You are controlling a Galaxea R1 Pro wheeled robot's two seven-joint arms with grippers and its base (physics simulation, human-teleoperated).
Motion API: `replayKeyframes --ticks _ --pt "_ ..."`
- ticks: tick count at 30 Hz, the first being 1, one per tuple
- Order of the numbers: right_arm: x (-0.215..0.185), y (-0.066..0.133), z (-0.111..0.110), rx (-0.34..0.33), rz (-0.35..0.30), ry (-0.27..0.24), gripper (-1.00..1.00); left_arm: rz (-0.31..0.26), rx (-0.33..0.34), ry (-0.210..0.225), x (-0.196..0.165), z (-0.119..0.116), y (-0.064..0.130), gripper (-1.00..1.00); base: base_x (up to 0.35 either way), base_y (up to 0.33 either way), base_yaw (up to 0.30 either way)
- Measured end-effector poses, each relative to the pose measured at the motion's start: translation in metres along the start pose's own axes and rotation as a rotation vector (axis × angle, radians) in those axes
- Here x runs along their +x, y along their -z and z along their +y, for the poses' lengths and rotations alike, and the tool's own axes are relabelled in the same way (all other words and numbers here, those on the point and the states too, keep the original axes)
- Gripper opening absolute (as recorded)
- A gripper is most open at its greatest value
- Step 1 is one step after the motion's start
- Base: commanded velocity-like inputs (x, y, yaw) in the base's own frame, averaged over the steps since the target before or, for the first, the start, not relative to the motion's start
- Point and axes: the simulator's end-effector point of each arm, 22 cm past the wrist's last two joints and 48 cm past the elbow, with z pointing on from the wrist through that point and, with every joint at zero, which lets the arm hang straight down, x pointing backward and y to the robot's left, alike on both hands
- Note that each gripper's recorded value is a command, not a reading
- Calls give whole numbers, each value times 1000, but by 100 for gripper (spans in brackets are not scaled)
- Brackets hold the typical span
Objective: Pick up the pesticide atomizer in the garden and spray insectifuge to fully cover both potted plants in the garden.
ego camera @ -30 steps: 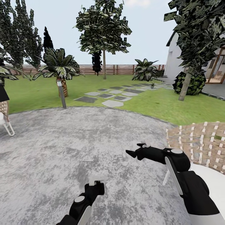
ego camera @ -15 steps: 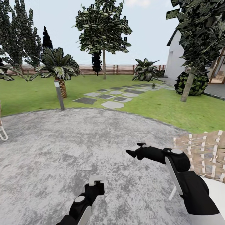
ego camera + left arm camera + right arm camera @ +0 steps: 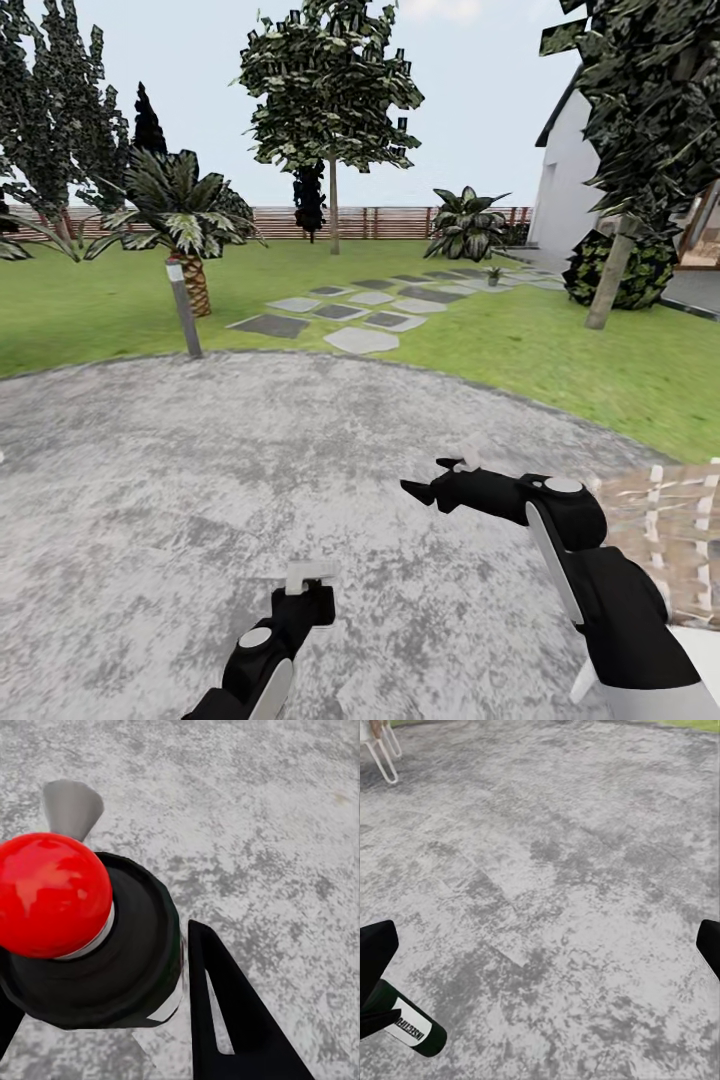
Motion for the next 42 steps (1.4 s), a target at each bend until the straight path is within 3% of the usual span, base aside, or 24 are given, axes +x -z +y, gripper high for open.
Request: replayKeyframes --ticks 5,11,18,25,42 --pt "0 1 -1 3 -2 -2 100 4 1 6 1 0 0 -100 309 179 0" --pt "-1 1 -2 5 -3 -2 100 20 19 51 5 -3 0 -100 288 232 0" --pt "-1 1 -2 5 -2 -1 100 24 23 58 6 -4 0 -100 284 224 -79" --pt "-1 1 -13 58 -2 2 100 23 23 58 6 -4 0 -100 302 146 -213" --pt "-2 1 -13 59 -6 5 100 23 23 58 6 -4 0 -100 317 110 -259"
